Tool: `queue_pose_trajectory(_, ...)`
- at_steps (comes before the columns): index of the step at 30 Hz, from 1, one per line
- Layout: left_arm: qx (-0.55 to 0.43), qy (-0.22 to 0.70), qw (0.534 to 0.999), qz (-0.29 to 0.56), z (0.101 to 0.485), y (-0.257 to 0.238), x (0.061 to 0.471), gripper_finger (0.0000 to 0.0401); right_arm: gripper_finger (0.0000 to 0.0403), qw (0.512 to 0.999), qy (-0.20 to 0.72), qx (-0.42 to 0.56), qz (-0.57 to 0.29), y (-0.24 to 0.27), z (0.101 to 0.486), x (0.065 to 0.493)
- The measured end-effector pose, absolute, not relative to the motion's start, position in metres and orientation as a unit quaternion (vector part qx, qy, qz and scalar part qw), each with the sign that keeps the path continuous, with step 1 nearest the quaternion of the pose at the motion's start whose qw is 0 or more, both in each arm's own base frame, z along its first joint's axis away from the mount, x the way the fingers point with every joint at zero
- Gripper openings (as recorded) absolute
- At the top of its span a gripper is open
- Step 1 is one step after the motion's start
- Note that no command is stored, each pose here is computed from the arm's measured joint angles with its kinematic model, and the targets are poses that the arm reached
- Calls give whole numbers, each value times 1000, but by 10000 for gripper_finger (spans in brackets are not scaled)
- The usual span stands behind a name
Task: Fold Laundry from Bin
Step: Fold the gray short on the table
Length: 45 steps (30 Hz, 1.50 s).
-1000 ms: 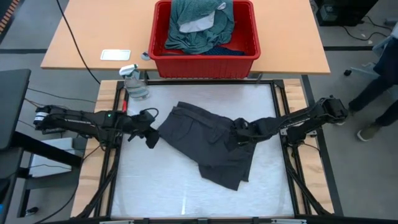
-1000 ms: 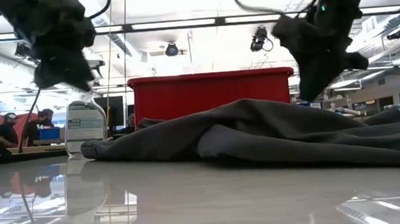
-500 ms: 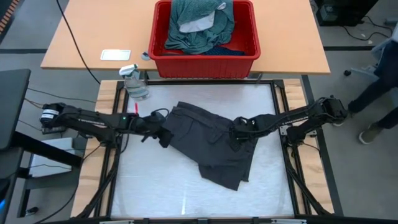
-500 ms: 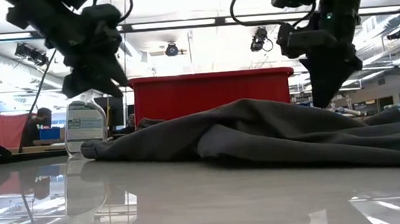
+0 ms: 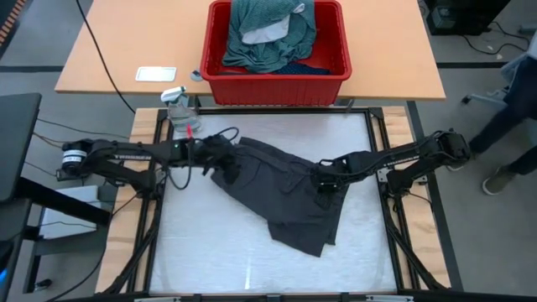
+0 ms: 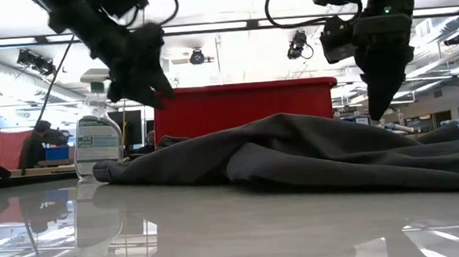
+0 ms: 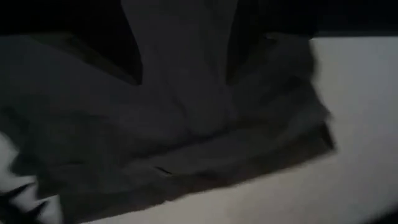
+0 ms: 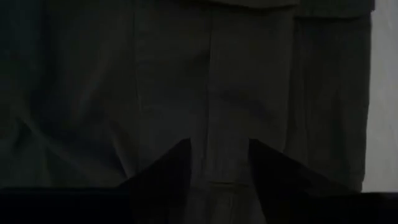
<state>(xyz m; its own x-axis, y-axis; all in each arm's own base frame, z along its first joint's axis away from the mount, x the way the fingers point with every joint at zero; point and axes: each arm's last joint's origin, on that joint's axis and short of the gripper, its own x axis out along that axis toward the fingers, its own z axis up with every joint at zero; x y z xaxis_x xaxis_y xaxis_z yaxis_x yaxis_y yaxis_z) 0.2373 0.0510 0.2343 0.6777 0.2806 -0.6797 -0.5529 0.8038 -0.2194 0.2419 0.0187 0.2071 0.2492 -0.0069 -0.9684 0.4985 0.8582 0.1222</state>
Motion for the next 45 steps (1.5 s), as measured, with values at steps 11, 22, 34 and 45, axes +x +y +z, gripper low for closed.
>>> queue_pose_trajectory(11,-4,412,901,137,218,120,239,250,174,723,612,264,-179,32,203,230)
queue_pose_trajectory(22,35,443,895,27,192,152,256,184,174,716,624,229,-214,29,202,222)
queue_pose_trajectory(34,31,438,898,15,203,156,265,32,171,671,636,323,-202,14,172,205)
queue_pose_trajectory(45,-7,492,871,8,185,159,261,63,103,669,617,349,-223,12,155,200)
